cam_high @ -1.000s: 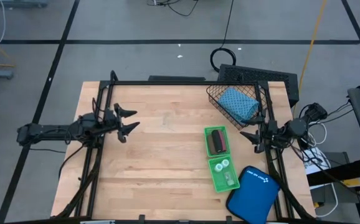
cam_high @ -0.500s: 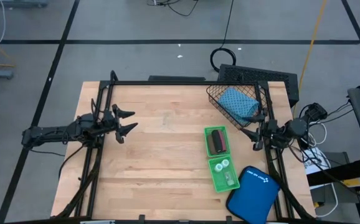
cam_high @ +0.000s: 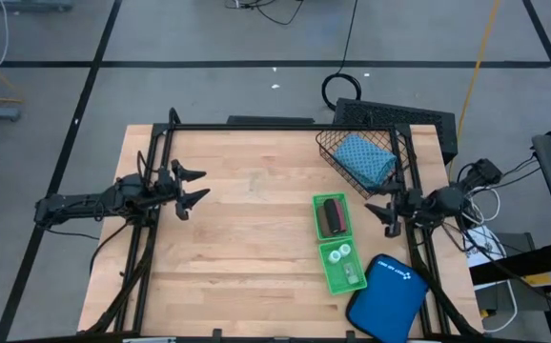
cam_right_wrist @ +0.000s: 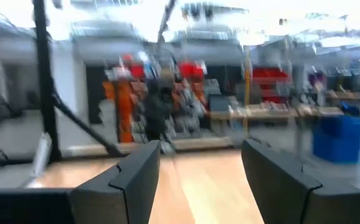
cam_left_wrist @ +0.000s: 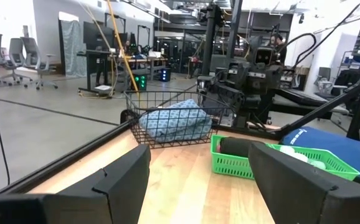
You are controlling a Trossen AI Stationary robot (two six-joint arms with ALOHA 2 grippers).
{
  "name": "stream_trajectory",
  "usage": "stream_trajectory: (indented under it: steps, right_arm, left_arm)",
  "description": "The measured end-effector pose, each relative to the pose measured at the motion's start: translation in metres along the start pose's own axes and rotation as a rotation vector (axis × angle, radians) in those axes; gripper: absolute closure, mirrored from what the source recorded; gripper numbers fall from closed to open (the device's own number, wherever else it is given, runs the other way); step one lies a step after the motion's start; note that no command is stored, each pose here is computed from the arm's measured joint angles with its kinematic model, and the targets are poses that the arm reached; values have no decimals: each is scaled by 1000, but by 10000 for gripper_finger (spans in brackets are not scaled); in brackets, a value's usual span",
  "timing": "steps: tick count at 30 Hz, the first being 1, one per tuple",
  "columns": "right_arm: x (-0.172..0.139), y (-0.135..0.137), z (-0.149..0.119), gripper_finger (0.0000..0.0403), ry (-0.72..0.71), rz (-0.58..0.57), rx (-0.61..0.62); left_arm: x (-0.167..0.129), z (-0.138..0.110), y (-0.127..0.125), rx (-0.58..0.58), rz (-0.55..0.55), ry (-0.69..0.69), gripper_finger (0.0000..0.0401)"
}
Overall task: Pick & Place Medicine items
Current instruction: Return to Home Position
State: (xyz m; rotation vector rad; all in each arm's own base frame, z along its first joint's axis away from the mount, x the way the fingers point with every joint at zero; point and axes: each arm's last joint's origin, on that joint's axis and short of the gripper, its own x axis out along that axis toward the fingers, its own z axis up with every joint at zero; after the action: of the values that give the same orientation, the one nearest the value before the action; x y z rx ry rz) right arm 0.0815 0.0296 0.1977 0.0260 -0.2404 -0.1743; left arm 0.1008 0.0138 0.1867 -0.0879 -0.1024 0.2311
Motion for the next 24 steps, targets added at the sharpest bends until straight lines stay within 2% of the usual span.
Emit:
stream_trajectory:
  steps: [2, 8, 14, 19, 24]
  right_arm:
    - [1, -1, 6, 186, -71, 25, 21]
    - [4, -7, 8, 182, -98, -25, 7]
    - [7, -11, 7, 187, -129, 48, -14]
    - [11, -16, 2, 186, -97, 55, -31]
    - [14, -23, -4, 182, -44, 6, -49]
  left_arm:
    - [0, 0, 0, 2, 0, -2, 121]
    - [0, 0, 0, -6, 0, -2, 121]
    - [0, 0, 0, -18, -1, -3, 121]
    - [0, 0, 0, -22, -1, -2, 121]
    - [0, 0, 0, -36, -11, 0, 121]
